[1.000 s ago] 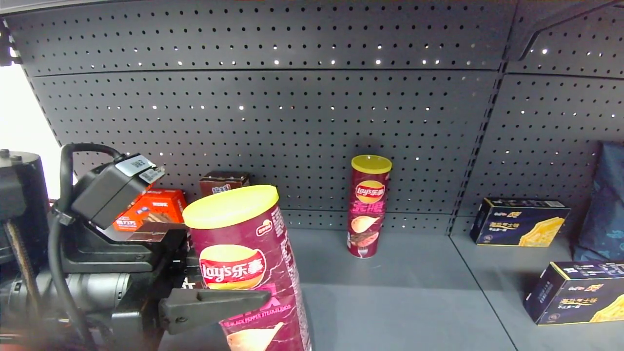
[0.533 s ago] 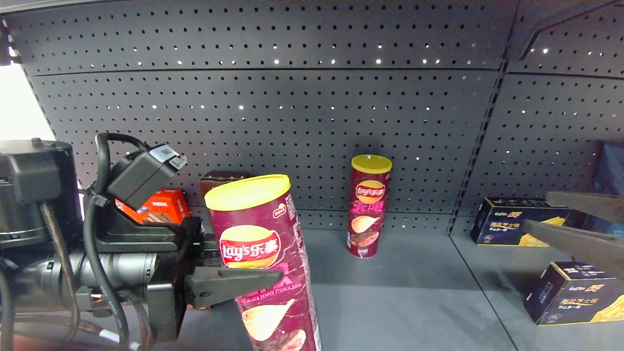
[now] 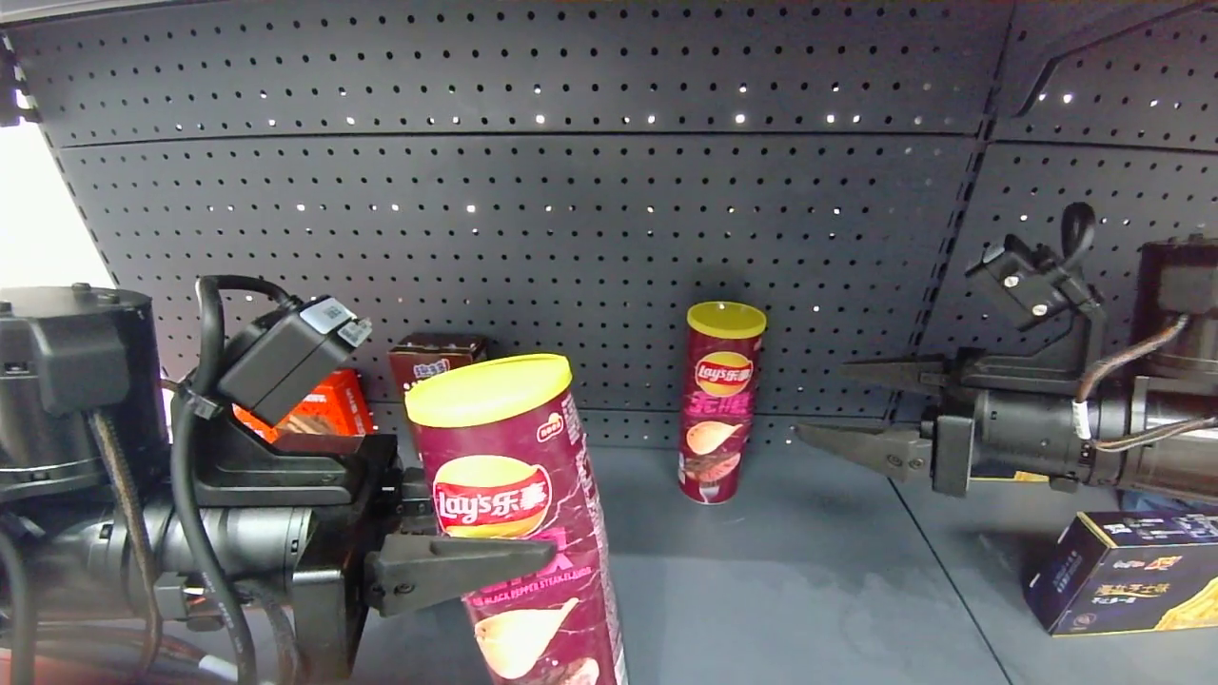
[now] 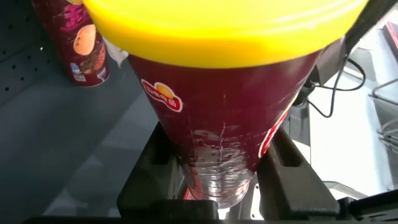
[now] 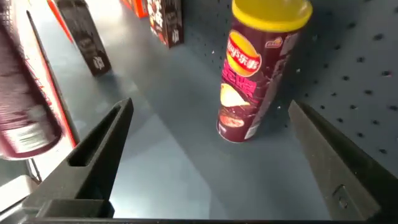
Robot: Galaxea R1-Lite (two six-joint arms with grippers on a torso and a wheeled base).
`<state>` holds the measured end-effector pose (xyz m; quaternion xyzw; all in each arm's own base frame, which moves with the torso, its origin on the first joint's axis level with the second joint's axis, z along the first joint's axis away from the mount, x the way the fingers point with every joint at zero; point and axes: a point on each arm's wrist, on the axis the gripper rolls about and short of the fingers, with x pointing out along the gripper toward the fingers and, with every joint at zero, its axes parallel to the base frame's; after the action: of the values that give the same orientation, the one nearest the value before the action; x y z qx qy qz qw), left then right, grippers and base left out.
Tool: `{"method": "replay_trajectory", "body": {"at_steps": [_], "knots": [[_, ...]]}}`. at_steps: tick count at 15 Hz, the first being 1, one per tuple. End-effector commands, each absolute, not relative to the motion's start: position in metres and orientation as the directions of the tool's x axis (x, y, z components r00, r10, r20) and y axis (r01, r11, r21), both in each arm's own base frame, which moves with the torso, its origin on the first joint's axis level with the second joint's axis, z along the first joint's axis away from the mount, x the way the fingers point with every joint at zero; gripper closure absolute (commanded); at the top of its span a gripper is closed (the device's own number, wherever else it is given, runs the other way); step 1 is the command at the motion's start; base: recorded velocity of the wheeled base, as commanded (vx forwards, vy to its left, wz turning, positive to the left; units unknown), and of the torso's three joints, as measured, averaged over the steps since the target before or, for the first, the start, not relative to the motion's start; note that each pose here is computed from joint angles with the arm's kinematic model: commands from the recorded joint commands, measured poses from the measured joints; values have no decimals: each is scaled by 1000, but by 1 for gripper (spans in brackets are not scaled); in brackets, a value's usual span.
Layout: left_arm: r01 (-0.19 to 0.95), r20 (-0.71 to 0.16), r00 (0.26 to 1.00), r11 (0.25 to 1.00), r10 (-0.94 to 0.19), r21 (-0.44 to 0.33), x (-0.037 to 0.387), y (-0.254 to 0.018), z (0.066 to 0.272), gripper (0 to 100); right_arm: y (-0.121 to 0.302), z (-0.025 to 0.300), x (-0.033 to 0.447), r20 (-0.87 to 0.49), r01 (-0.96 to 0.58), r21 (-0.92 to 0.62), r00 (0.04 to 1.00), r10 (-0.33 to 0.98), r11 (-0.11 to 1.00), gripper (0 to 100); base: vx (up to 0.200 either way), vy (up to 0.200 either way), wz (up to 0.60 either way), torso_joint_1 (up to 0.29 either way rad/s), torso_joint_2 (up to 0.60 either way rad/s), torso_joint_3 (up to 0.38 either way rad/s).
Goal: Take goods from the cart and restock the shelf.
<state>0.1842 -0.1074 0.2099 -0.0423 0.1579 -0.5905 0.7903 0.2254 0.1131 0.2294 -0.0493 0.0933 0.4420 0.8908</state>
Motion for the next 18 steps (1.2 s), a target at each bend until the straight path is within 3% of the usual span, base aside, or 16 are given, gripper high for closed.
{"method": "replay_trajectory", "body": {"at_steps": [1, 8, 18], "knots": [[920, -199, 253, 299, -947, -253, 184, -107, 210, 100, 114, 217, 240, -229, -812, 16, 565, 793, 583, 0, 0, 0, 0, 0, 0, 0], [920, -204, 247, 295, -947, -257, 182, -107, 208, 100, 106, 208, 260, -191, -867, -1, 489, 851, 498, 0, 0, 0, 0, 0, 0, 0], [928, -196, 220, 267, -956, -259, 180, -108, 209, 100, 122, 185, 321, -189, -874, 9, 475, 859, 485, 0, 0, 0, 0, 0, 0, 0]]}}
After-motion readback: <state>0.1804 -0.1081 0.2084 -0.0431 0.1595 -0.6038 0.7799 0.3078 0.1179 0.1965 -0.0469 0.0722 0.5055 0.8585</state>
